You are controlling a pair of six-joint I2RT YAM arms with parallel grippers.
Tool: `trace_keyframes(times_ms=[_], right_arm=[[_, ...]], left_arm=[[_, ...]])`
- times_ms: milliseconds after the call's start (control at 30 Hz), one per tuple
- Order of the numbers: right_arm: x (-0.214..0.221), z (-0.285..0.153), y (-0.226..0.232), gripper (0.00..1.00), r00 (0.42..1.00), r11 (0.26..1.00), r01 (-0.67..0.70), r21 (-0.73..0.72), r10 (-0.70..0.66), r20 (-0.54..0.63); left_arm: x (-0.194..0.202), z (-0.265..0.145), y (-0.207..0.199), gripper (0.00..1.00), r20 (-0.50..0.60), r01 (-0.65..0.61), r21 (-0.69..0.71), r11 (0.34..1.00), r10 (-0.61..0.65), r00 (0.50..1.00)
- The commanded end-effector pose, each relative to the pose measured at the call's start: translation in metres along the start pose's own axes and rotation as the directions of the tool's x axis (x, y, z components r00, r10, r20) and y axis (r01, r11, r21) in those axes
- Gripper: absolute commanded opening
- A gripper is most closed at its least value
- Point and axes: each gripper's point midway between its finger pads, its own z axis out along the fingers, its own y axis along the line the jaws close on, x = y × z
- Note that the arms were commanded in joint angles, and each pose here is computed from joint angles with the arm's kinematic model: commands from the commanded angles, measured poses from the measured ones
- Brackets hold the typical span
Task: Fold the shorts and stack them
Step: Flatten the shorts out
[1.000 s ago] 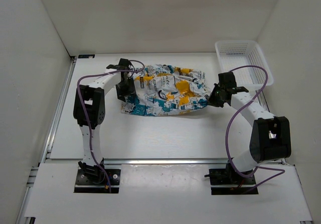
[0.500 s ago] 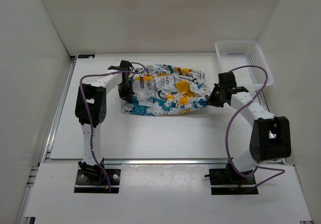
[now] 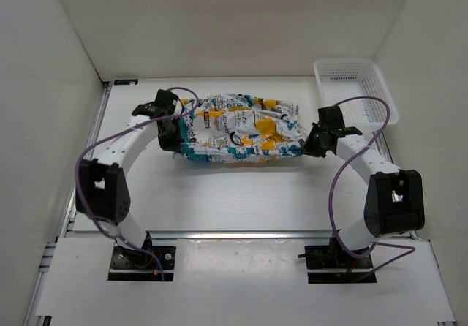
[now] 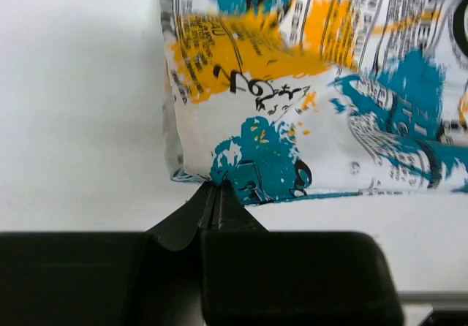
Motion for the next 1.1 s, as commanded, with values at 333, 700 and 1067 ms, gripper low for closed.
trace_keyframes(times_ms=[333, 700, 1067], right_arm=[[0.047, -0.008, -0.034, 0.18, 0.999, 0.999, 0.006, 0.051, -0.003, -0.051], [0.052, -0.019, -0.04, 0.75, 0.999, 0.998, -0.012, 0.066, 0.014, -0.035], [0.066, -0.009, -0.036, 0.75, 0.994, 0.997, -0.076, 0.017, 0.077, -0.074]], left_arm=[[0.125, -0.02, -0.003, 0.62, -0.157, 0.121, 0.033, 0.992, -0.114, 0.981], [0.161, -0.006, 0.001, 0.59, -0.251, 0.265, -0.001, 0.964, -0.257, 0.933], [0.152, 0.031, -0.007, 0.75, -0.225, 0.343, -0.05, 0.938, -0.345, 0.911]])
